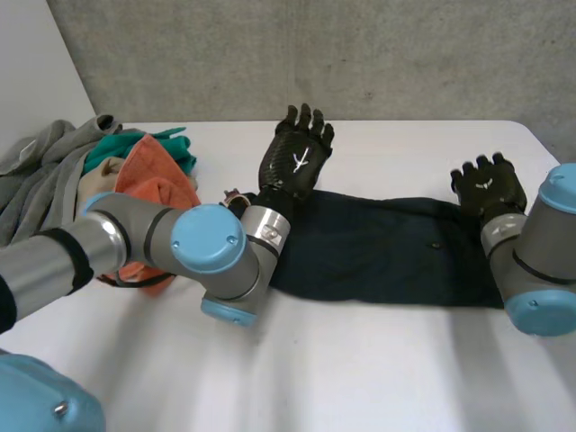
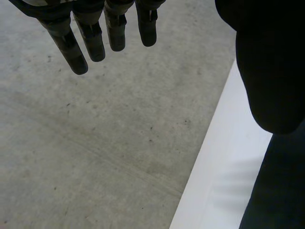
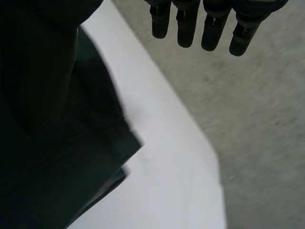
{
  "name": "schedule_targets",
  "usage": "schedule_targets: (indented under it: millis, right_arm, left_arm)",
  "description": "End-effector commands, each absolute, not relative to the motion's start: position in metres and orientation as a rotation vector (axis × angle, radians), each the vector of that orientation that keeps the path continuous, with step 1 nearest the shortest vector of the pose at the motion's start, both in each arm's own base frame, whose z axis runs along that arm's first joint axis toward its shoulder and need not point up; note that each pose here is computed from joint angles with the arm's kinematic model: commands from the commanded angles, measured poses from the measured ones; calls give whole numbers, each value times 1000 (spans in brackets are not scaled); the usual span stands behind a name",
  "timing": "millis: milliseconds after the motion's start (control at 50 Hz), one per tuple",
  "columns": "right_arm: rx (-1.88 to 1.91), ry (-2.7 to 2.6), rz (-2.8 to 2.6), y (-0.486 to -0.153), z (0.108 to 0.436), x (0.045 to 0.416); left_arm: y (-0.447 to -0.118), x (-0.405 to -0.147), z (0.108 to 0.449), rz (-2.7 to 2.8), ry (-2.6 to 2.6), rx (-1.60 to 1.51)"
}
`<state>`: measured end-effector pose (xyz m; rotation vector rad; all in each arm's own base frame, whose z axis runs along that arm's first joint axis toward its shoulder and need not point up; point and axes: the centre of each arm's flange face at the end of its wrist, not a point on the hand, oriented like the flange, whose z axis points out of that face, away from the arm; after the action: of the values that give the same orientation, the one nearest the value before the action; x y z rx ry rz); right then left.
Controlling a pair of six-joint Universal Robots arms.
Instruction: Fold the laundry.
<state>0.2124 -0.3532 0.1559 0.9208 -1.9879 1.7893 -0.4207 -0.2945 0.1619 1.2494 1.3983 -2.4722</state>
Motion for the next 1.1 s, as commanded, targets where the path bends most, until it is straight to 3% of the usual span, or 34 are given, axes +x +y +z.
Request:
schedule_targets:
  millis: [20, 140, 360, 520, 580, 620, 640, 700, 800, 880, 980, 1100]
  right_arm:
    - [966, -2363, 1647, -303, 157, 191]
    - [934, -2525, 1559, -297, 142, 169]
    - [816, -2393, 1562, -319, 139, 143]
    - [929, -2017, 1525, -325, 182, 122]
    - [1092, -1891, 1556, -317, 189, 148]
    - [1216, -1816, 1645, -306, 195, 182]
    - [1338, -1731, 1755, -293, 201, 217]
    - [1511, -1626, 1890, -268, 202, 259]
    - [1928, -1507, 1970, -215, 155, 316]
    - [2042, -1443, 1939, -203, 136, 326]
    - [2013, -1477, 1963, -201, 141, 323]
    - [1575, -1863, 2220, -228, 202, 282]
  left_arm:
    - [-273, -389, 169, -2418, 1593, 1165]
    - [-255, -373, 172, -2422, 1715, 1144]
    - [-244, -366, 170, -2406, 1788, 1111]
    - [-238, -357, 190, -2440, 1765, 1069]
    - [-235, -354, 196, -2448, 1757, 1058]
    - [-234, -352, 197, -2444, 1760, 1059]
    - [-232, -350, 198, -2441, 1762, 1056]
    - [-231, -347, 199, -2434, 1767, 1049]
    - [-229, -343, 198, -2415, 1781, 1026]
    - [-229, -343, 199, -2418, 1778, 1017]
    - [-232, -346, 204, -2446, 1771, 996]
    - [-238, -356, 227, -2543, 1714, 941]
